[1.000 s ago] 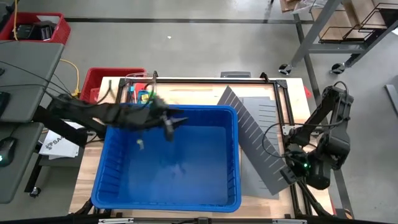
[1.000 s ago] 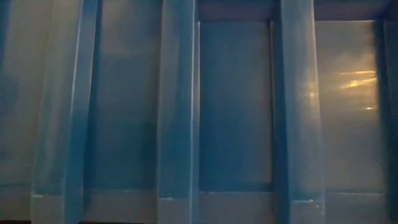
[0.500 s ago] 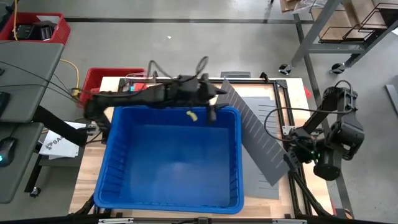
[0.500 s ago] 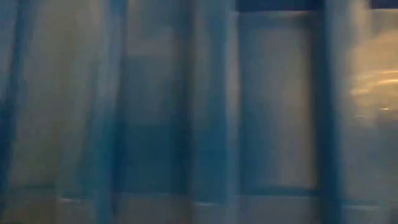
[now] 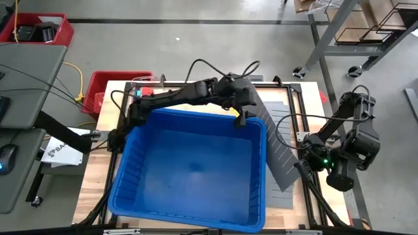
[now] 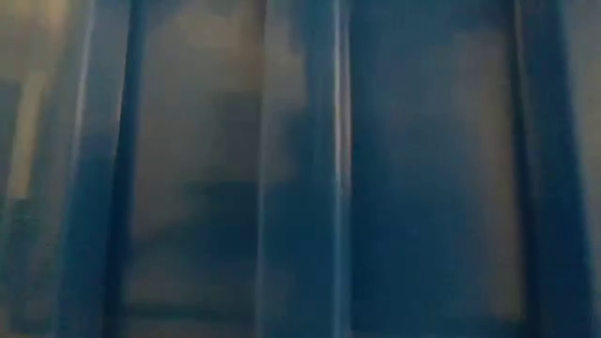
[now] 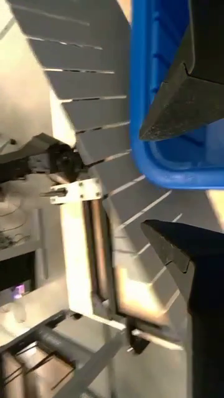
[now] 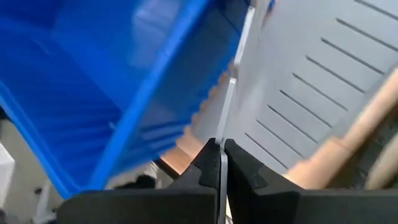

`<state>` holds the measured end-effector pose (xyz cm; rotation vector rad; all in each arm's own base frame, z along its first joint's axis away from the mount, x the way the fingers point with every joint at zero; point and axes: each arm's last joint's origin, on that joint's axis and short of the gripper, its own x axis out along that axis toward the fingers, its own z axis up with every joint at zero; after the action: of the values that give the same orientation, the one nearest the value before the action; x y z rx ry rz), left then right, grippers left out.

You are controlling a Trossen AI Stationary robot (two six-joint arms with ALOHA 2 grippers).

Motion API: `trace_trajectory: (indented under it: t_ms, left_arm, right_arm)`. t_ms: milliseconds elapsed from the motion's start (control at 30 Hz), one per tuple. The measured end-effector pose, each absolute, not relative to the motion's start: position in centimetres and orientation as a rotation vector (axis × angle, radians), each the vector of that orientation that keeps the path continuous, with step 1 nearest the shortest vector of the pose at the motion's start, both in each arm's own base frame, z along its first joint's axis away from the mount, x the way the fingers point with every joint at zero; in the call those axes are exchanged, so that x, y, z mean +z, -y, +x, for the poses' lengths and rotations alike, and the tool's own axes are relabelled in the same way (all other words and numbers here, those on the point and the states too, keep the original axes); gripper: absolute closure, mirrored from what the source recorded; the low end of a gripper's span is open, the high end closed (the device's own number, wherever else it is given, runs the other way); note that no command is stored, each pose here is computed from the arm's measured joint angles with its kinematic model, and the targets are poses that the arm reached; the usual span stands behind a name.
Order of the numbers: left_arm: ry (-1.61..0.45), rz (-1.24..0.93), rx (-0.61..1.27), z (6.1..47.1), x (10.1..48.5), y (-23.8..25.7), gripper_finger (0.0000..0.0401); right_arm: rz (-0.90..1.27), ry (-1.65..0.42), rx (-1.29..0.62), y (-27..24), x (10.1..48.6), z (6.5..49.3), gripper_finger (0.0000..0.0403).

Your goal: Sort blocks

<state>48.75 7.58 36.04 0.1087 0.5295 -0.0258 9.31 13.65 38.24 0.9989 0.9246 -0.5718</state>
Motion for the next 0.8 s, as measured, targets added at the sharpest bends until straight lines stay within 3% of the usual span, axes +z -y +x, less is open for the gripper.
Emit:
trace_trajectory:
  t_ms: [300, 600, 800]
  left_arm:
    - [-0.638, 0.093, -0.045, 44.8, 39.2, -6.7, 0.0183]
    - [-0.529, 0.144, 0.088, 33.5, 49.4, -4.9, 0.0183]
    - [-0.437, 0.166, 0.241, 26.3, 53.6, -3.9, 0.0183]
  right_arm:
    - [1.026, -0.726, -0.542, -12.0, 41.3, 10.5, 0.0403]
    - [0.939, -0.481, -0.584, -8.9, 44.5, 11.8, 0.0403]
    - [0.879, -0.361, -0.613, -7.0, 46.7, 11.9, 0.0403]
